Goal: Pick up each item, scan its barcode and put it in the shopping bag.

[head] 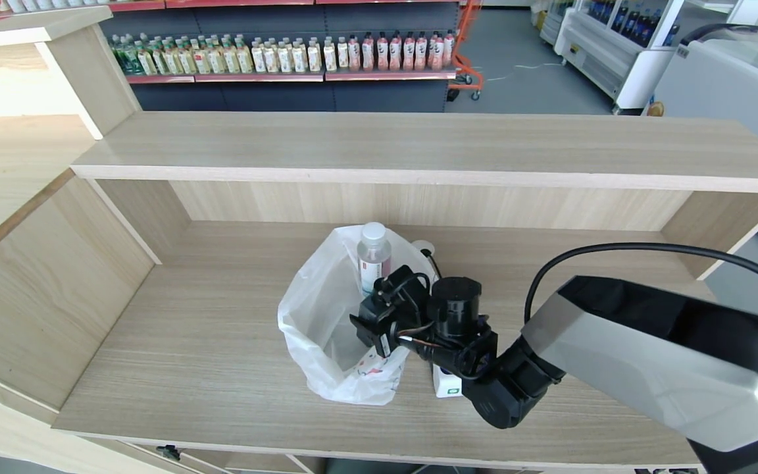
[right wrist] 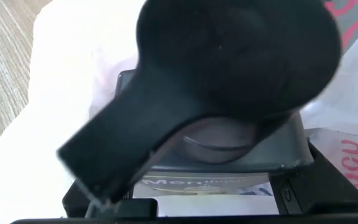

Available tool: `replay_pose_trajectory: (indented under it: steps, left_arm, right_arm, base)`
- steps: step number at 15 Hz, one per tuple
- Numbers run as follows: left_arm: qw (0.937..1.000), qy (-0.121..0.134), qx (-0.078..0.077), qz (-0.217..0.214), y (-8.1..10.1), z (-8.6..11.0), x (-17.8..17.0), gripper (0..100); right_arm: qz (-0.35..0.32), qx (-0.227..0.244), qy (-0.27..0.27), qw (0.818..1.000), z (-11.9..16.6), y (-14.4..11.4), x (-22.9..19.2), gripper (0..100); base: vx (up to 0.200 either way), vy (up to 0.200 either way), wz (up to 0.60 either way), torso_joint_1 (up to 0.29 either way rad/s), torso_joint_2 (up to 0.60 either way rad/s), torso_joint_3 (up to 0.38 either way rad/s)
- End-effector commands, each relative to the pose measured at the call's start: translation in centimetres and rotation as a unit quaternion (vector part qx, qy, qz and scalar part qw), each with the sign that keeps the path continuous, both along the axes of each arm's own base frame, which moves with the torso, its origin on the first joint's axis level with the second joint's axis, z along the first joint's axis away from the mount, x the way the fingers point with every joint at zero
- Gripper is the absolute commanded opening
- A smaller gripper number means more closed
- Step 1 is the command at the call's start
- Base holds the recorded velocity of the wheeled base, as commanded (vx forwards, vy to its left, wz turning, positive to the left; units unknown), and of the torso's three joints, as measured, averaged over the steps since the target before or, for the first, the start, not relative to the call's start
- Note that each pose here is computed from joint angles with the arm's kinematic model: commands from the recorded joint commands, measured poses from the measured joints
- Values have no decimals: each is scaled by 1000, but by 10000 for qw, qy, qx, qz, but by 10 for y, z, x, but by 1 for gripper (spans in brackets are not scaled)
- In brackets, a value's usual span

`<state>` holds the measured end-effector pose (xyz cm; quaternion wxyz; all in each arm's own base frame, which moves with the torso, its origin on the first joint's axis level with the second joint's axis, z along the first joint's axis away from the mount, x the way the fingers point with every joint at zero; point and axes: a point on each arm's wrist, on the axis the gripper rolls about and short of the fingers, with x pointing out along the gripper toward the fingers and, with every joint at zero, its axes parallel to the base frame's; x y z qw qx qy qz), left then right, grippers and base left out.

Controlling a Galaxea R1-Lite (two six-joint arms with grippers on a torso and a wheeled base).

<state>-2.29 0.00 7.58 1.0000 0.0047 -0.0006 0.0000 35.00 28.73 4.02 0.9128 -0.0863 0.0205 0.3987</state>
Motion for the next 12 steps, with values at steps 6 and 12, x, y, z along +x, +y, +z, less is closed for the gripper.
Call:
replay_pose_trajectory:
  steps: [6, 12]
  left_arm:
    - [10000, 6, -1, 0, 0, 0, 0, 100]
    - [10000, -1, 7, 0, 0, 0, 0, 100]
  right_arm:
    - [223, 88, -44, 9997, 7, 0, -1, 100]
    - [337, 581, -144, 9976, 51, -3, -10, 100]
  base:
    - [0, 0, 0, 0, 0, 0]
    - [0, 0, 0, 0, 0, 0]
